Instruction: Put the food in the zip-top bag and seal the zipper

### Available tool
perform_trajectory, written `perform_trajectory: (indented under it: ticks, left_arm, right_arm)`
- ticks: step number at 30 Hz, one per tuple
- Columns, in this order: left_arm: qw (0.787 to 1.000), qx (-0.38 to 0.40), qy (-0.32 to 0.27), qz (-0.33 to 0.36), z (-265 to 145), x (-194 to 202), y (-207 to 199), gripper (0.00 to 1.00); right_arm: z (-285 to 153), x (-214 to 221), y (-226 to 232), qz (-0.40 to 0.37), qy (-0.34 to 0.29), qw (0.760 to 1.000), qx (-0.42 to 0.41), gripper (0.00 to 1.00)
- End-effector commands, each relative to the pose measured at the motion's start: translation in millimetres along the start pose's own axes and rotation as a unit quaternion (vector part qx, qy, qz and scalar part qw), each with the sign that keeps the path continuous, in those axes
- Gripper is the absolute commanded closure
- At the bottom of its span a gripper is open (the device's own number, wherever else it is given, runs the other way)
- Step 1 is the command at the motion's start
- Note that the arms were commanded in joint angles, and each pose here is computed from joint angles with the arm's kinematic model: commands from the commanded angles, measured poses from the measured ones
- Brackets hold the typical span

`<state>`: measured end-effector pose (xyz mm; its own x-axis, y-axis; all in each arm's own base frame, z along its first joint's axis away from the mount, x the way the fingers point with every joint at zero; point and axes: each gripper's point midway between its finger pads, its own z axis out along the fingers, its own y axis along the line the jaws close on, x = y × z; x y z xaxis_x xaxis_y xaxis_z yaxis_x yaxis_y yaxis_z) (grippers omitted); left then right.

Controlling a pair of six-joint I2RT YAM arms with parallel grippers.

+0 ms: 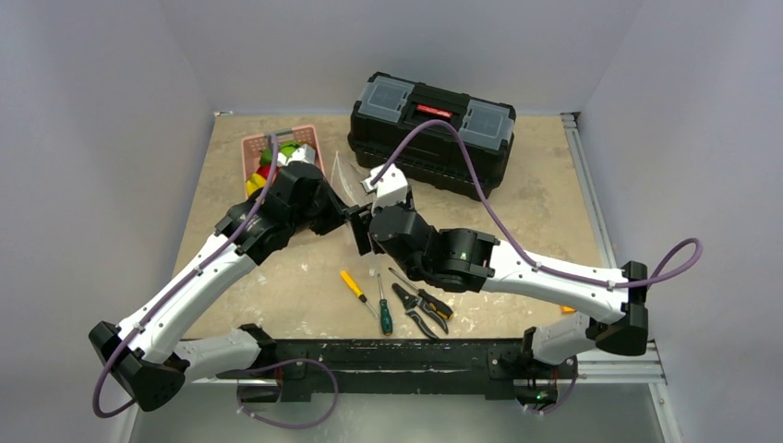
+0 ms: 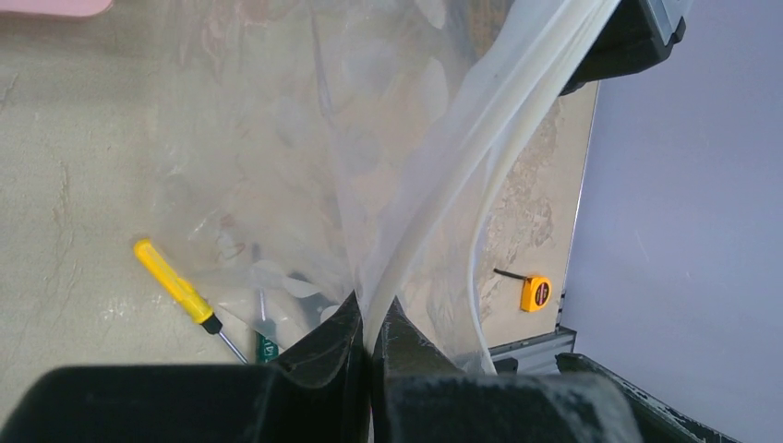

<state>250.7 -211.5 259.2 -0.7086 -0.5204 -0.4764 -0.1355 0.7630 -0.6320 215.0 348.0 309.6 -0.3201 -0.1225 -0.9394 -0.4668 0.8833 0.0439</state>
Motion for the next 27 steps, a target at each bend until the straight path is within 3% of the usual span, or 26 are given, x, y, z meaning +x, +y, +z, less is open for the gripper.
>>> perform_trajectory:
  ticks: [1, 7, 11, 18, 21, 27]
  left_arm:
    - [1.0, 0.017, -0.016, -0.01, -9.6, -9.5, -12.7, 1.0]
    - [1.0, 0.014, -0.017, -0.016, -12.0, -9.7, -10.9, 1.0]
    - [1.0, 0.01, -0.016, -0.017, -13.1, -8.1, -7.4, 1.0]
    - [1.0, 0.004, -0.014, 0.006, -15.5, -4.7, 2.0, 1.0]
    - [1.0, -0.001, -0.002, 0.029, -14.3, -0.1, 12.6, 1.0]
    - [0.996, 0.056, 0.054, 0.051, -2.6, 11.9, 8.9, 1.0]
  right_arm:
    - [11.1, -1.5, -6.8, 0.009, -0.021, 0.999, 0.048, 0.38]
    - [25.4, -1.1, -15.2, -0.013, -0.027, 0.994, 0.109, 0.51]
    - [30.5, -3.1, -20.1, -0.017, -0.036, 0.989, 0.139, 0.55]
    - [26.7, -5.5, -48.3, -0.008, -0.054, 0.98, 0.192, 1.0]
    - [28.7, -1.7, -64.2, -0.001, -0.046, 0.982, 0.183, 1.0]
    - [32.1, -9.8, -55.2, 0.041, -0.067, 0.995, 0.057, 1.0]
